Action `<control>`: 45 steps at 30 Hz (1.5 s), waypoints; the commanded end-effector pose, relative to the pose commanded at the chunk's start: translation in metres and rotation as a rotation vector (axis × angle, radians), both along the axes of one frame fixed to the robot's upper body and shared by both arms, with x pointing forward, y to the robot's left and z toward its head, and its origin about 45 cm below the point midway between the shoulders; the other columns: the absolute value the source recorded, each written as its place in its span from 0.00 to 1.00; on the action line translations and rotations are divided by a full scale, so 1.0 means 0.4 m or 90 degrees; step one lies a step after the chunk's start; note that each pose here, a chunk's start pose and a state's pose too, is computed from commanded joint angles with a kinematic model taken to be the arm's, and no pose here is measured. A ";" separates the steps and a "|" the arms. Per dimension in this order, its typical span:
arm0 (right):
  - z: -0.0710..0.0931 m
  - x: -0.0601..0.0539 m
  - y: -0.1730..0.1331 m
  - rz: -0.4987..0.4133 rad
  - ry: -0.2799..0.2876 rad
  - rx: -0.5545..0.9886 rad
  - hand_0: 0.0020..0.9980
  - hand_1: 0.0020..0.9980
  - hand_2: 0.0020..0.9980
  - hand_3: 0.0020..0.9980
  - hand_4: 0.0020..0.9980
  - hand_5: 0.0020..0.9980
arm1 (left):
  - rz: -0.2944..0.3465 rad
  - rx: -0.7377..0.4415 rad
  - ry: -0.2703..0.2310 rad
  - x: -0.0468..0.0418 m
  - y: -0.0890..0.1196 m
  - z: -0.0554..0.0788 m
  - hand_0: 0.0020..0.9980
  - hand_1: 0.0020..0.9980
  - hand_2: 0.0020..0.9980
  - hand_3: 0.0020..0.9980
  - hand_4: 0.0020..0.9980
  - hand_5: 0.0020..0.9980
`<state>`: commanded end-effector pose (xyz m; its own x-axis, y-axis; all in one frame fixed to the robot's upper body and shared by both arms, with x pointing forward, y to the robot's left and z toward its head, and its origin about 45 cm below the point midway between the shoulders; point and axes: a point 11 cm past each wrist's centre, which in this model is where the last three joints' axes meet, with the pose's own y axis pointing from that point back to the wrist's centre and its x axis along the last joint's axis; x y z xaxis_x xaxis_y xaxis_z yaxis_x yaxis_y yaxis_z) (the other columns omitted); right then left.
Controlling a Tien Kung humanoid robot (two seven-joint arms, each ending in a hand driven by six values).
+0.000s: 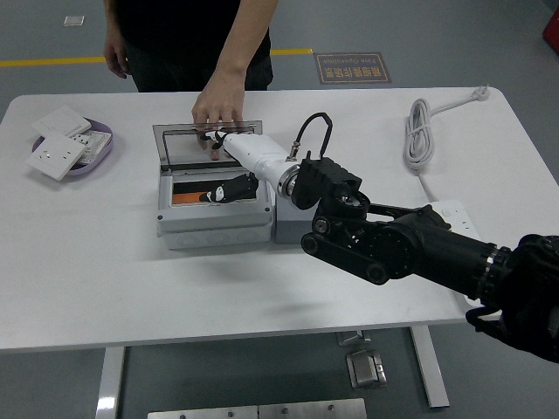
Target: Pick up the cylinder from the cube,place it in the box,flap close box
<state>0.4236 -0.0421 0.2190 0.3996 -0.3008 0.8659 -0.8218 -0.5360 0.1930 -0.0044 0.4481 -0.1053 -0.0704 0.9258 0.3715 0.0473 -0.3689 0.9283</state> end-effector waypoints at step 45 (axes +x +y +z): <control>0.029 0.006 0.009 -0.003 0.050 0.106 0.90 0.80 0.81 0.93 0.98 0.44 | 0.010 -0.005 0.011 -0.034 -0.016 -0.007 0.58 0.60 0.55 0.58 0.58 0.31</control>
